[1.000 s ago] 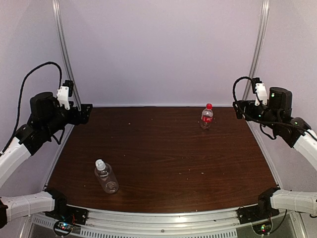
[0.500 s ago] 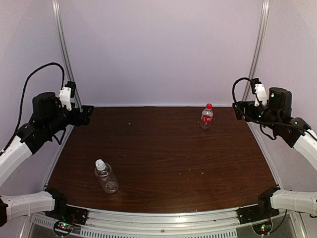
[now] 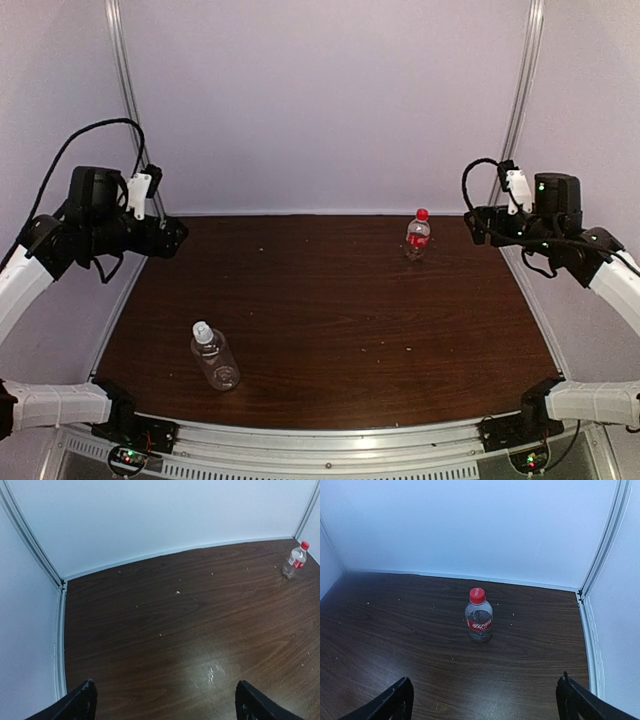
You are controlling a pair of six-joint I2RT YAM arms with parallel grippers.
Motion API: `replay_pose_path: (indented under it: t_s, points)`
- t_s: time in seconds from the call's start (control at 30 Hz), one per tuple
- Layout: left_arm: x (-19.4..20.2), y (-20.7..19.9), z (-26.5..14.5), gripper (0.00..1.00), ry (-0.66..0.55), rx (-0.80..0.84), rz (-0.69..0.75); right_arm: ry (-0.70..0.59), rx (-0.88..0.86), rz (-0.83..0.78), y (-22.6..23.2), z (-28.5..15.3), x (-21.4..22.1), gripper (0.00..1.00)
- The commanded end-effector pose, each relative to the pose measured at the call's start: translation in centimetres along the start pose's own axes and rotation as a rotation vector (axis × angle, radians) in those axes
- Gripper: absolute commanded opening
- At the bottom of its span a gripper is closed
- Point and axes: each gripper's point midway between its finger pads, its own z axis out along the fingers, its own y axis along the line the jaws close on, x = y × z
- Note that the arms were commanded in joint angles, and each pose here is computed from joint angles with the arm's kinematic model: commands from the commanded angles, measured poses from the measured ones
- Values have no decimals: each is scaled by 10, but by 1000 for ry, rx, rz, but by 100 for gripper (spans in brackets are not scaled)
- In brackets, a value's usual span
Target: Unscrew the bottle caps
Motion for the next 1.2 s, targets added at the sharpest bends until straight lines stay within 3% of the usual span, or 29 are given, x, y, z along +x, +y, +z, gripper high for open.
replay_pose_path:
  t_s: [0.0,0.17,0.3,0.53,0.93,1.17]
  points:
    - [36,-38,-24,98,196,154,58,20,-39,9,8,3,1,100]
    - [77,-85,-39,97,372,287,102,48,-57,18,12,12,11,100]
    - [98,-110,-49,94,443,343,103,70,-75,27,16,18,18,100]
    - [136,-123,-50,86,586,345,127,97,-91,37,18,21,29,100]
    - [165,-120,-39,66,686,302,164,116,-99,37,19,21,40,100]
    - [165,-125,-32,49,682,314,176,115,-103,34,20,19,40,100]
